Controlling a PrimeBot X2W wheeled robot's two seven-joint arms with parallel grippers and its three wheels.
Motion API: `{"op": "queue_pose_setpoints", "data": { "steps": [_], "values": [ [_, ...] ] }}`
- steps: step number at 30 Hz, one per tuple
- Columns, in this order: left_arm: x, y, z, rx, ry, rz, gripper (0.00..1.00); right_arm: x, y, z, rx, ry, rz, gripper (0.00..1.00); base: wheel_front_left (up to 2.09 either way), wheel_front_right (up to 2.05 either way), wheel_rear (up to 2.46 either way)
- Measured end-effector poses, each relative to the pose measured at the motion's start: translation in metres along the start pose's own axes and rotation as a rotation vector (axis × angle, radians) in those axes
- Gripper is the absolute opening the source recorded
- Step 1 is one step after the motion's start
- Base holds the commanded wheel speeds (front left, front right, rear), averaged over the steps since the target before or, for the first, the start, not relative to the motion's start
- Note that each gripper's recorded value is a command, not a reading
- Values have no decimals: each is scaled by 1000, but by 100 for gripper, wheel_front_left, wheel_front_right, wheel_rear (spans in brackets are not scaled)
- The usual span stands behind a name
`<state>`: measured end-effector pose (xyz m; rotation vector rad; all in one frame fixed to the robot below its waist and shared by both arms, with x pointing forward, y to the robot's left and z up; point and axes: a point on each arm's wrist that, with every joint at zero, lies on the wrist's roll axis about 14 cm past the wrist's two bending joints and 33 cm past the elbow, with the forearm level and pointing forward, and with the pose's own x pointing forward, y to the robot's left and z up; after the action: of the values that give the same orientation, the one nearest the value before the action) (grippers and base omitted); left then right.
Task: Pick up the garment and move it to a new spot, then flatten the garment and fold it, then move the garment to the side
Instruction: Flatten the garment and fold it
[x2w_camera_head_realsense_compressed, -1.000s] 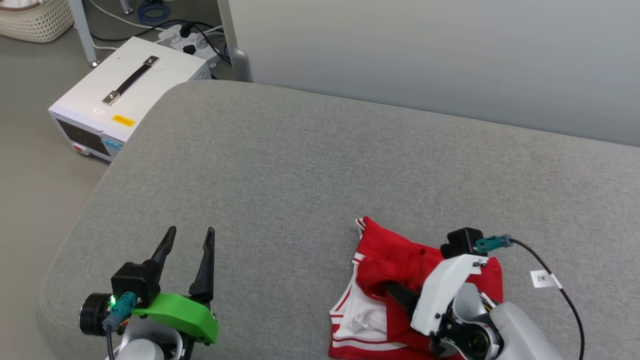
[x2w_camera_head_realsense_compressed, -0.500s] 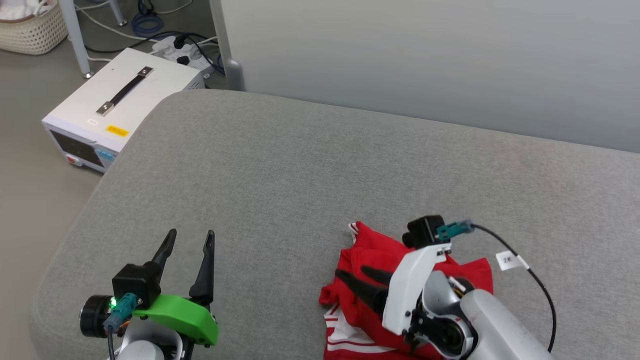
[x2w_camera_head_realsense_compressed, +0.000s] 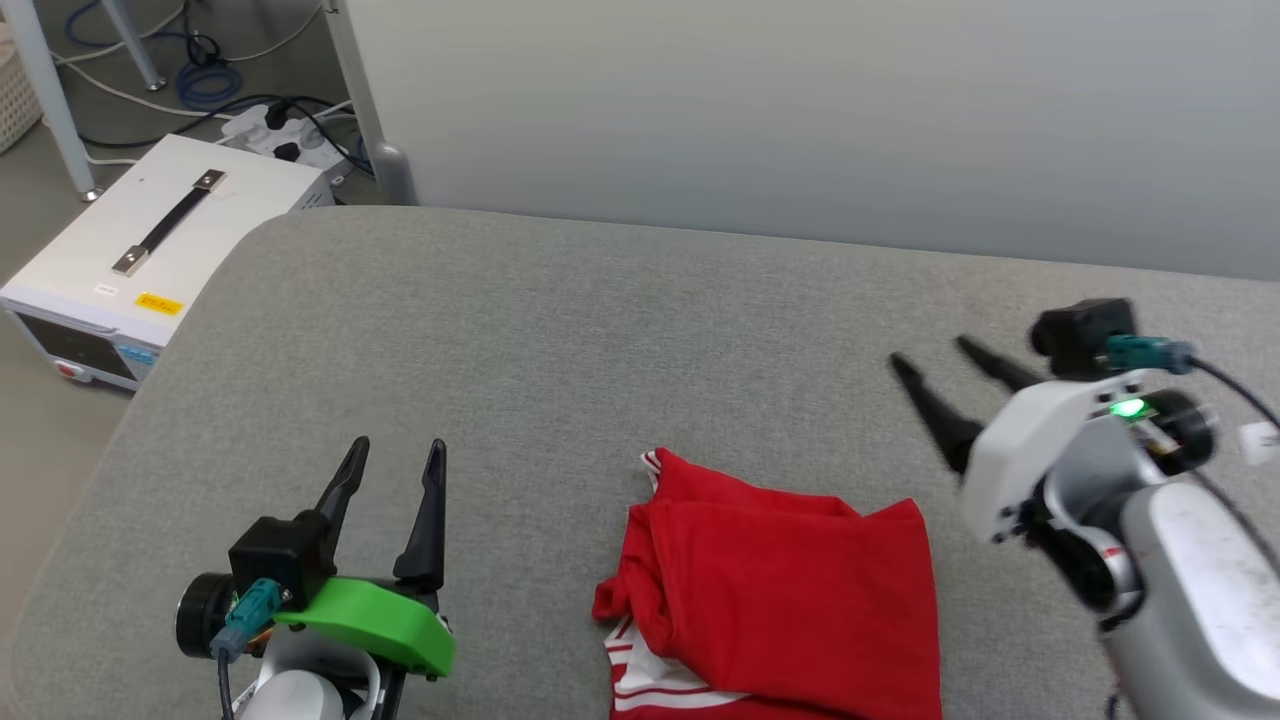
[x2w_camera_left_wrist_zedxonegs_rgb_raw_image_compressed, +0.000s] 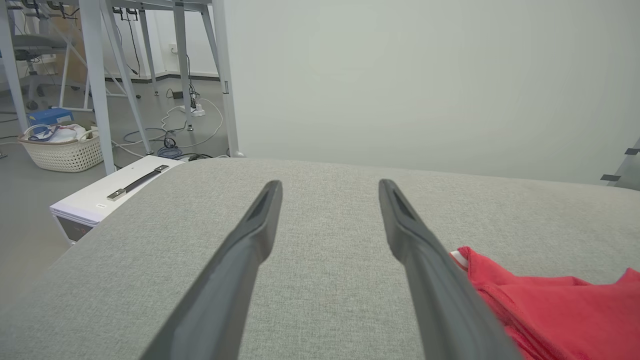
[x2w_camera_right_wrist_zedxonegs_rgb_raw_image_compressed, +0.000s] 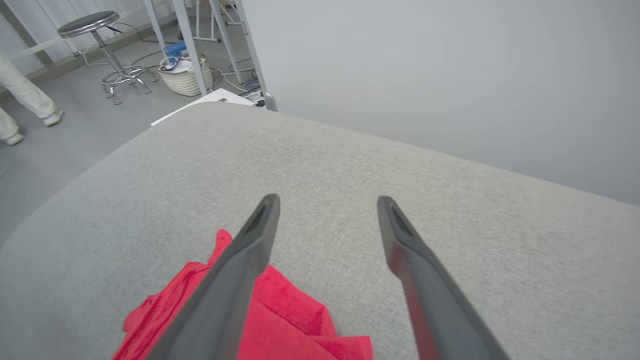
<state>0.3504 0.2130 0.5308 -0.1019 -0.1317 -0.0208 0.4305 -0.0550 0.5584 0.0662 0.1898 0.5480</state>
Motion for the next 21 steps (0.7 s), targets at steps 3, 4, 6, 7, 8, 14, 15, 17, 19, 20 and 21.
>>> {"op": "queue_pose_setpoints", "data": {
  "steps": [3, 4, 6, 7, 8, 14, 15, 17, 19, 20, 21],
  "values": [
    [5, -8, 1, -18, -10, -17, 100, -15, -31, 18, -85, -78, -81, 100, 0, 0, 0],
    [7, -11, 2, -23, -13, -23, 100, -21, -43, 19, -95, -93, -113, 100, 0, 0, 0],
    [10, -15, 2, -31, -16, -32, 100, -33, -61, 18, -121, -115, -168, 100, 0, 0, 0],
    [11, -17, 2, -35, -16, -36, 100, -39, -69, 18, -134, -129, -191, 100, 0, 0, 0],
    [12, -19, 2, -40, -17, -41, 100, -44, -75, 17, -151, -139, -208, 100, 0, 0, 0],
    [19, -31, 6, -68, -41, -63, 100, -76, -100, 9, -112, -222, -327, 100, 0, 0, 0],
    [20, -33, 7, -73, -44, -66, 100, -79, -99, 7, -105, -231, -335, 100, 0, 0, 0],
    [22, -36, 8, -78, -49, -70, 100, -87, -97, 4, -84, -263, -356, 100, 0, 0, 0],
    [22, -37, 8, -60, -50, -78, 100, -93, -95, -1, -60, -281, -372, 100, 0, 0, 0],
    [22, -37, 7, -52, -49, -79, 100, -95, -94, -4, -53, -284, -376, 100, 0, 0, 0],
    [21, -36, 6, -47, -48, -75, 100, -98, -92, -10, -45, -283, -380, 100, 0, 0, 0]
  ]
}}
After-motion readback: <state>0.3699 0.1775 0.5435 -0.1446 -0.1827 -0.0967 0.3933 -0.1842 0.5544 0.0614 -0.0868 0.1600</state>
